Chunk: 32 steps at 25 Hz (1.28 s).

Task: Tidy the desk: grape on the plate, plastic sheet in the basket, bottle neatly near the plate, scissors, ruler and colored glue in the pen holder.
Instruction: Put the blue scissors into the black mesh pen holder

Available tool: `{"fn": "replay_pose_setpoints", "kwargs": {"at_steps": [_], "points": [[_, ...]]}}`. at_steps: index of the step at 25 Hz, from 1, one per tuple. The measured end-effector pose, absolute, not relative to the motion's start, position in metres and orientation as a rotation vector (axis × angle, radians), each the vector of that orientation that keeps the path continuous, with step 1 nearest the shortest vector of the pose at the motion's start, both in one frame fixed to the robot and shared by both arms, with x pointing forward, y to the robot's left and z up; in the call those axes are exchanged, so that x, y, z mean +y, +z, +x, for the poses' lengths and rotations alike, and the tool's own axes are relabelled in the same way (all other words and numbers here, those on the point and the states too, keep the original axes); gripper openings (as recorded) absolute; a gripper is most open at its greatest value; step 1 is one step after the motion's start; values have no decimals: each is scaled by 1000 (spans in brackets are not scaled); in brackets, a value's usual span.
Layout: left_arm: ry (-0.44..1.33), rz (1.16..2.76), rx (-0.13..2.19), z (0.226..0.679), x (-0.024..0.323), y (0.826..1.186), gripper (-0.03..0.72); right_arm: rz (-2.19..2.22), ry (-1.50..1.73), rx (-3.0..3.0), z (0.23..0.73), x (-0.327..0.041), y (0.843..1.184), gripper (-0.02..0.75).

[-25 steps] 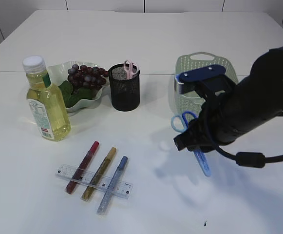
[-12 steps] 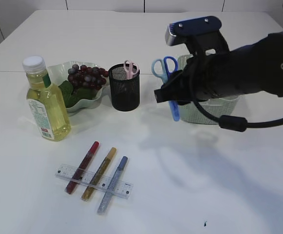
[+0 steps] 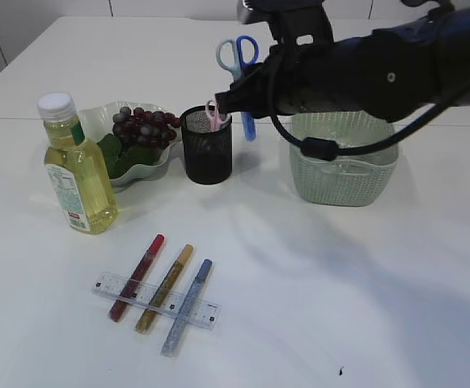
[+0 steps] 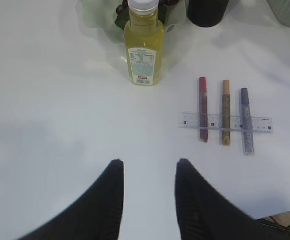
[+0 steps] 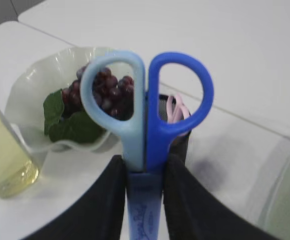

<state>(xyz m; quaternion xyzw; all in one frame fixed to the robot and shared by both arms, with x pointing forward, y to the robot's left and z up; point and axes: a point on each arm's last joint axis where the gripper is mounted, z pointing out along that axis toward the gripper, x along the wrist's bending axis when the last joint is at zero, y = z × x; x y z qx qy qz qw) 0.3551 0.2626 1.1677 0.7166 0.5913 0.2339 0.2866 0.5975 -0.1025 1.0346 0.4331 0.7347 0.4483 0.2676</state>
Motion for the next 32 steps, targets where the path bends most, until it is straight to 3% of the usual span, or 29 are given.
{"fn": "replay_pose_setpoints", "kwargs": {"at_steps": [20, 32], "points": [[628, 1914, 1579, 355, 263, 1168, 253, 924, 1368, 1792, 679, -57, 1008, 216], [630, 1914, 1579, 355, 263, 1168, 253, 924, 1361, 1789, 699, -51, 977, 216]]}}
